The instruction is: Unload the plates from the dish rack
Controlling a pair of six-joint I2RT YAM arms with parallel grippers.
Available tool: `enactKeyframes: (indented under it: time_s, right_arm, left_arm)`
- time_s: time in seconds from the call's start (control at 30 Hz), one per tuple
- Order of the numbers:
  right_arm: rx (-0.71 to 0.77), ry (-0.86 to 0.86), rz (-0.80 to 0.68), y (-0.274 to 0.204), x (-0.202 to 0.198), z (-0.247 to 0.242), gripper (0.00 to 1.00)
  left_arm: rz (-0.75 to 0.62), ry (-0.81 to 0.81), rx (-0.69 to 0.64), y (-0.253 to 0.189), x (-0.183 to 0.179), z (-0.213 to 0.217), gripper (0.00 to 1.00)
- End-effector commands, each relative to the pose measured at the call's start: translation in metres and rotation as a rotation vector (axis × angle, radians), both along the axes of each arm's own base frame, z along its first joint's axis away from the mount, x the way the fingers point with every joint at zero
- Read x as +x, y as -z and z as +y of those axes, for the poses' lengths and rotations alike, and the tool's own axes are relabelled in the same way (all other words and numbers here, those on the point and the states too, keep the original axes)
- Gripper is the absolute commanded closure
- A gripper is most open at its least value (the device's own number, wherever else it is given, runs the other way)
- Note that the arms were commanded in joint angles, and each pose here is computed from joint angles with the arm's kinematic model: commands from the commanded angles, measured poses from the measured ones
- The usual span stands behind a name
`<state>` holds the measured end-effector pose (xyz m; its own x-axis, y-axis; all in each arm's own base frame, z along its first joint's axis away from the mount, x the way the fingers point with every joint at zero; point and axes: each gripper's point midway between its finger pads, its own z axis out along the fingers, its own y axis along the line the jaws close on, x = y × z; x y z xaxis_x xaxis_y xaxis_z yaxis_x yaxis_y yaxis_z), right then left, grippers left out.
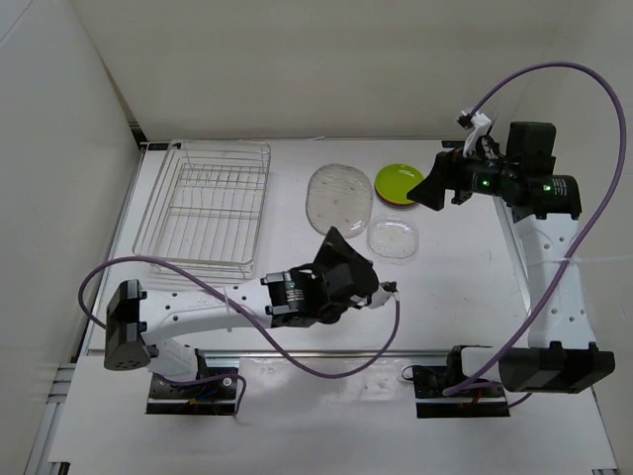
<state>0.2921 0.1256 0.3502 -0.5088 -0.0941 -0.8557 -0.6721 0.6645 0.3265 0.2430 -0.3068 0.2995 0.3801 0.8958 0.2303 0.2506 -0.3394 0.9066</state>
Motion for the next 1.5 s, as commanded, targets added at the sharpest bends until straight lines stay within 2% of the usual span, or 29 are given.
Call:
enactKeyframes:
  time_s: [0.0, 0.13, 0.37, 0.47, 0.5, 0.6, 0.63, 0.7, 0.73, 0.77, 0.93, 1.0, 1.1, 1.27, 1.33, 1.37, 1.47]
  right_arm:
    - [-0.027, -0.063, -0.035, -0.001, -0.018, 0.018, 0.12]
    - [-0.028, -0.068, -0.042, 0.0, -0.017, 0.026, 0.14]
    - [-0.045, -0.081, -0.04, 0.008, -0.015, 0.035, 0.18]
    - [-0.052, -0.083, -0.03, 0.015, -0.015, 0.037, 0.24]
    - [-0.052, -0.083, -0.032, 0.017, -0.014, 0.037, 0.32]
    - [-0.057, -0.086, -0.033, 0.018, -0.014, 0.039, 0.41]
    - [-0.058, -0.086, -0.024, 0.021, -0.014, 0.039, 0.47]
    - [-0.058, -0.086, -0.024, 0.021, -0.014, 0.039, 0.6]
    - [-0.053, -0.082, -0.017, 0.021, -0.015, 0.039, 0.74]
    - [-0.059, -0.074, -0.017, 0.022, -0.014, 0.038, 0.79]
    - [-0.046, -0.078, -0.029, 0.017, -0.015, 0.04, 0.85]
    - [-0.04, -0.074, -0.021, 0.017, -0.018, 0.039, 0.95]
    - [-0.028, -0.052, -0.013, 0.019, -0.016, 0.039, 1.0]
    - [-0.02, 0.051, -0.012, 0.015, -0.007, 0.032, 1.0]
    - [-0.017, 0.1, -0.003, 0.017, -0.001, 0.028, 1.0]
    - [-0.024, 0.138, 0.006, 0.018, 0.002, 0.025, 1.0]
    - [-0.061, 0.311, 0.034, 0.03, 0.025, 0.005, 1.0]
  left_arm:
    - [-0.051, 0.012, -0.05, -0.02, -0.016, -0.022, 0.89]
    - [-0.019, 0.042, -0.035, -0.007, -0.028, -0.043, 0.89]
    - [-0.016, 0.066, -0.085, -0.021, -0.033, -0.068, 0.89]
    - [-0.013, 0.063, -0.092, -0.019, -0.033, -0.074, 0.89]
    - [-0.013, 0.063, -0.093, -0.02, -0.032, -0.076, 0.89]
    - [-0.012, 0.063, -0.084, -0.016, -0.032, -0.078, 0.89]
    - [-0.007, 0.071, -0.088, -0.019, -0.033, -0.079, 0.89]
    - [0.002, 0.063, -0.093, -0.017, -0.033, -0.08, 0.89]
    - [0.002, 0.063, -0.093, -0.02, -0.033, -0.08, 0.89]
    - [0.009, 0.059, -0.093, -0.014, -0.033, -0.082, 0.89]
    - [0.016, 0.063, -0.11, -0.018, -0.033, -0.088, 0.89]
    - [0.016, 0.063, -0.111, -0.018, -0.032, -0.091, 0.89]
    - [0.018, 0.06, -0.128, -0.02, -0.032, -0.095, 0.89]
    - [0.033, 0.046, -0.147, -0.019, -0.032, -0.098, 0.49]
    - [0.039, 0.043, -0.135, -0.014, -0.032, -0.099, 0.28]
    - [0.048, 0.036, -0.123, -0.013, -0.033, -0.095, 0.0]
    - [0.139, 0.03, -0.051, 0.005, -0.04, -0.081, 0.0]
